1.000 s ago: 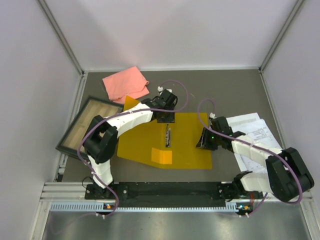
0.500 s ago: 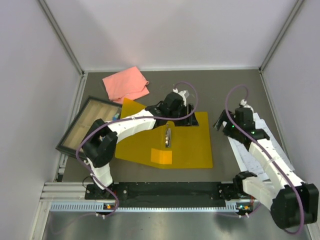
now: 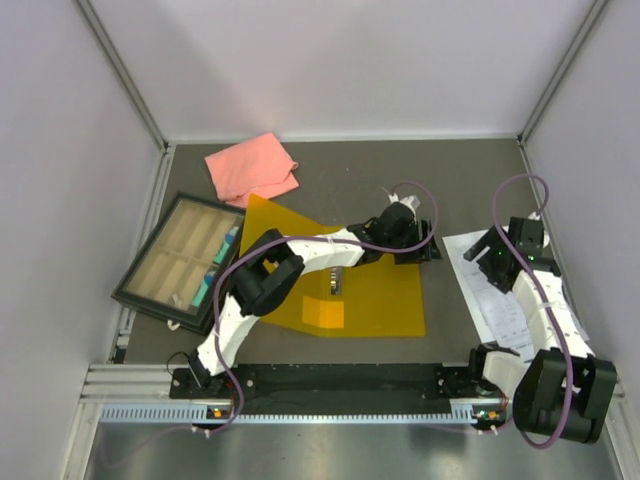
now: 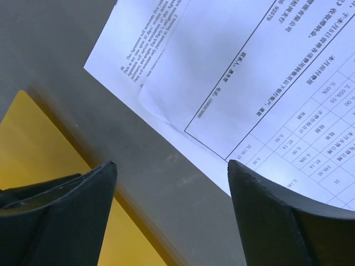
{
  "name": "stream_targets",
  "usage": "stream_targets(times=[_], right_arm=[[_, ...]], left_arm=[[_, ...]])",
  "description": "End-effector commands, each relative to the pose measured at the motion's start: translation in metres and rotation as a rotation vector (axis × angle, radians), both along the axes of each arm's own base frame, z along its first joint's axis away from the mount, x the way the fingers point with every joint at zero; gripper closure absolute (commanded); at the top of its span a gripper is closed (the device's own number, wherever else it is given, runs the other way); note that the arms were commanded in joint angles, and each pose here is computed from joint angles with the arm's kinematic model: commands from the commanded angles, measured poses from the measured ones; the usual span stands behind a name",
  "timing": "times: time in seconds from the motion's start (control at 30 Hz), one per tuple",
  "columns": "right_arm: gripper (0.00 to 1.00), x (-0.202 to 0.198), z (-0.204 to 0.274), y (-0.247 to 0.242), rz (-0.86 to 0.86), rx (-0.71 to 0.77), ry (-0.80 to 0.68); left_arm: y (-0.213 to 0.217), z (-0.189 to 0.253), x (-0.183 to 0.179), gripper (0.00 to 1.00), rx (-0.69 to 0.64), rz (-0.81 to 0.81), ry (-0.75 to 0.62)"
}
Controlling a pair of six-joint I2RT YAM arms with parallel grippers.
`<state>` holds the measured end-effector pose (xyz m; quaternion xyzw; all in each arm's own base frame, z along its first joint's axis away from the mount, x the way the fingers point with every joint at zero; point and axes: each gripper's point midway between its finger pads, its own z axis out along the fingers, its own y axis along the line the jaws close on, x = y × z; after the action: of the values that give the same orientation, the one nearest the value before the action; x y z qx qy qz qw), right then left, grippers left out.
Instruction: Put the files into the folder
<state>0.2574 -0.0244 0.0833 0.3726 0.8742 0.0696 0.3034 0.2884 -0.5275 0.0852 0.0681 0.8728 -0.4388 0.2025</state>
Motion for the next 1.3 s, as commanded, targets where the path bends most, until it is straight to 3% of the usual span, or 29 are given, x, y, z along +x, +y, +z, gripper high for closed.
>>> stream_targets(times=[0.0, 0.27, 0.57, 0.7, 0.97, 1.27], right_arm=[[0.24, 0.007, 0.009, -0.014, -0.077, -0.016, -0.043], [0.44, 0.015, -0.019, -0.013, -0.075, 0.013, -0.008], [0.46, 0.010, -0.039, -0.021, -0.102, 0.007, 0.037], [0.46, 0.008, -0.048, -0.022, -0.085, 0.012, 0.071], [0.46, 0.004, -0.054, -0.022, -0.078, 0.001, 0.086], [0.46, 0.004, -0.062, -0.022, -0.059, 0.005, 0.115]], left_arm=[[-0.029, 0.038, 0.041, 0.35, -0.112, 0.187, -0.094], [-0.056, 0.026, 0.063, 0.41, -0.154, 0.325, -0.109], [-0.057, -0.011, 0.071, 0.40, -0.037, 0.418, -0.119], [-0.059, -0.032, 0.064, 0.40, -0.006, 0.408, -0.043], [-0.069, -0.059, 0.052, 0.38, -0.056, 0.420, 0.119], [-0.077, -0.063, 0.051, 0.36, -0.109, 0.401, 0.170]])
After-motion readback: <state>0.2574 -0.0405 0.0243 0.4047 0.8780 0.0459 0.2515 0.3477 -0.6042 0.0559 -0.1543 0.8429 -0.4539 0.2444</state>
